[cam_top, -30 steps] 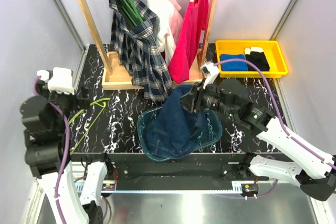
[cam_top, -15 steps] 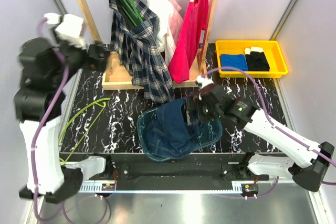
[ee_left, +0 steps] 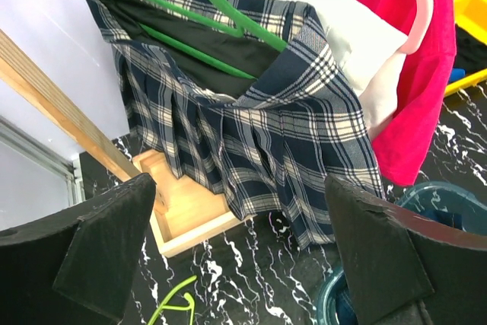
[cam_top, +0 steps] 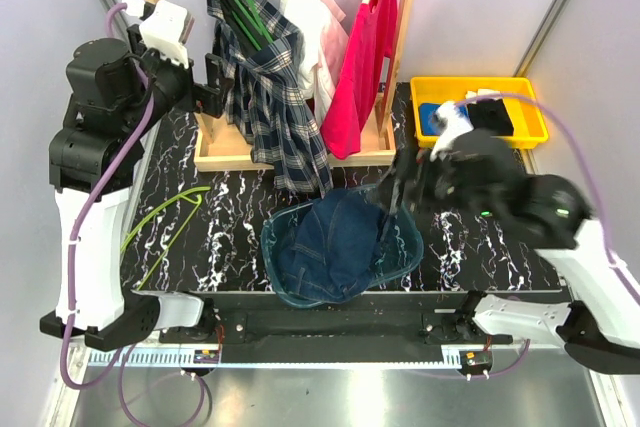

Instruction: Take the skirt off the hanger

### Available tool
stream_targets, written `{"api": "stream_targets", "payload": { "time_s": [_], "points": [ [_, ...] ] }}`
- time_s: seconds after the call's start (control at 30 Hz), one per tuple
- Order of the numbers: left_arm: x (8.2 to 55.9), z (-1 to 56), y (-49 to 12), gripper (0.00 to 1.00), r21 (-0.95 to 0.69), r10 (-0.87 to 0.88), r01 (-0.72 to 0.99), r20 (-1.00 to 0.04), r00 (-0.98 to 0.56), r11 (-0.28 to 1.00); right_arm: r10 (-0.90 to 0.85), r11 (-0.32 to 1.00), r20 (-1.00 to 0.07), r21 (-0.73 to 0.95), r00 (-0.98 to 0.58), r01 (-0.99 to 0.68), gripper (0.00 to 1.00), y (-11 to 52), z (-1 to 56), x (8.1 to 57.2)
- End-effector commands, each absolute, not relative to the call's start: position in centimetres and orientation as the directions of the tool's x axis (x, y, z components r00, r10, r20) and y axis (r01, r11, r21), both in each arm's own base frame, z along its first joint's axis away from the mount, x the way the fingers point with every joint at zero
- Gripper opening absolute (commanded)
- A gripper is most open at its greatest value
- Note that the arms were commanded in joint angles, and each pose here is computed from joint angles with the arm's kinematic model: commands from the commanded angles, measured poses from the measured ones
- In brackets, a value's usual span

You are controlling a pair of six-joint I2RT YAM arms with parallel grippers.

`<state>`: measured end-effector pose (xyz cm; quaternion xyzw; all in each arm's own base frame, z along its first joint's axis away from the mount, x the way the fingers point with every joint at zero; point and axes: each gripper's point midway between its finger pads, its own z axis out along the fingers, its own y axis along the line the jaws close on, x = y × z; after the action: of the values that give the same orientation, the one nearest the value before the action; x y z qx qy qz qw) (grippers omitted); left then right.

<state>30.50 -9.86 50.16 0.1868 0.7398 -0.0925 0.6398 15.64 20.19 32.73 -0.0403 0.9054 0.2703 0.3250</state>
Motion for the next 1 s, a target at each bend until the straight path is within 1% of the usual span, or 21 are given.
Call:
{"api": "stream_targets", "payload": {
  "time_s": [0.0, 0.03, 0.07, 0.1, 0.13, 0.17, 0.2, 0.23, 0.33, 0.4, 0.43, 0.57, 0.63, 0.67, 0.73, 0.8, 0.87, 0.9, 0.97],
  "points": [
    [30.6, 52.1, -9.4, 0.99, 0.084, 0.114, 0.350, -0.991, -0.065, 0.933, 0.109, 0.685, -0.636, 0.605, -0.764, -0.406, 1.00, 26.1, 37.5, 16.4],
    [30.9, 52.0, -9.5, 0.99, 0.084, 0.115, 0.350, -0.991, -0.070, 0.933, 0.114, 0.644, -0.637, 0.632, -0.763, -0.431, 1.00, 27.8, 37.6, 16.9],
    [31.0, 51.9, -9.6, 0.99, 0.085, 0.117, 0.352, -0.991, -0.070, 0.932, 0.078, 0.620, -0.606, 0.651, -0.792, -0.438, 1.00, 29.3, 36.2, 16.8],
    [31.2, 51.8, -9.6, 0.99, 0.086, 0.118, 0.349, -0.990, -0.073, 0.933, 0.048, 0.630, -0.574, 0.652, -0.817, -0.421, 1.00, 30.1, 33.4, 17.0],
    [31.3, 51.8, -9.6, 0.99, 0.086, 0.119, 0.345, -0.990, -0.075, 0.935, 0.055, 0.573, -0.573, 0.689, -0.817, -0.444, 1.00, 31.7, 33.6, 17.1],
    [31.3, 51.9, -9.5, 0.99, 0.087, 0.118, 0.341, -0.990, -0.071, 0.936, 0.046, 0.560, -0.556, 0.702, -0.830, -0.440, 0.99, 32.5, 32.5, 17.3],
    [31.4, 51.9, -9.5, 0.99, 0.089, 0.119, 0.338, -0.990, -0.070, 0.937, 0.022, 0.560, -0.526, 0.711, -0.850, -0.426, 1.00, 33.1, 30.3, 17.1],
    [31.4, 51.8, -9.4, 0.99, 0.091, 0.121, 0.334, -0.990, -0.071, 0.938, 0.014, 0.512, -0.520, 0.738, -0.854, -0.441, 1.00, 34.1, 30.3, 16.9],
    [31.4, 51.5, -9.1, 0.99, 0.101, 0.131, 0.322, -0.989, -0.072, 0.941, -0.045, 0.563, -0.456, 0.723, -0.889, -0.400, 1.00, 34.6, 24.9, 17.0],
    [31.2, 51.5, -9.0, 0.99, 0.102, 0.131, 0.317, -0.989, -0.071, 0.943, -0.084, 0.625, -0.397, 0.693, -0.914, -0.359, 1.00, 34.3, 20.2, 17.0],
    [31.2, 51.6, -9.0, 0.99, 0.098, 0.126, 0.316, -0.990, -0.070, 0.944, -0.098, 0.633, -0.386, 0.687, -0.917, -0.357, 1.00, 34.3, 18.9, 17.0],
    [31.3, 52.1, -9.2, 0.99, 0.082, 0.108, 0.323, -0.992, -0.065, 0.943, -0.156, 0.715, -0.262, 0.635, -0.952, -0.292, 1.00, 33.7, 10.8, 16.3],
    [31.2, 52.7, -9.7, 0.99, 0.071, 0.097, 0.336, -0.994, -0.060, 0.939, -0.163, 0.729, -0.243, 0.624, -0.956, -0.282, 1.00, 33.3, 8.4, 16.0],
    [31.9, 52.2, -10.1, 0.99, 0.064, 0.097, 0.342, -0.992, -0.080, 0.938, -0.162, 0.739, -0.241, 0.613, -0.957, -0.280, 1.00, 33.1, 7.5, 16.1],
    [32.2, 51.8, -10.9, 0.99, 0.049, 0.089, 0.354, -0.991, -0.097, 0.934, -0.161, 0.749, -0.295, 0.585, -0.942, -0.312, 1.00, 33.1, 7.6, 17.1],
    [33.5, 50.6, -11.9, 0.99, 0.028, 0.083, 0.364, -0.987, -0.138, 0.931, -0.172, 0.740, -0.374, 0.562, -0.911, -0.370, 1.00, 33.4, 10.1, 18.3],
    [35.2, 49.6, -12.9, 0.99, 0.019, 0.084, 0.355, -0.982, -0.168, 0.935, -0.115, 0.694, -0.530, 0.562, -0.840, -0.450, 0.99, 34.2, 17.1, 20.3],
    [35.4, 50.6, -13.1, 0.99, 0.015, 0.071, 0.352, -0.987, -0.147, 0.936, -0.092, 0.692, -0.591, 0.541, -0.802, -0.478, 1.00, 33.9, 19.6, 21.0],
    [37.6, 50.3, -13.1, 0.99, 0.014, 0.063, 0.296, -0.986, -0.156, 0.955, 0.014, 0.629, -0.713, 0.551, -0.701, -0.547, 1.00, 33.2, 28.2, 21.3]
  ]
}}
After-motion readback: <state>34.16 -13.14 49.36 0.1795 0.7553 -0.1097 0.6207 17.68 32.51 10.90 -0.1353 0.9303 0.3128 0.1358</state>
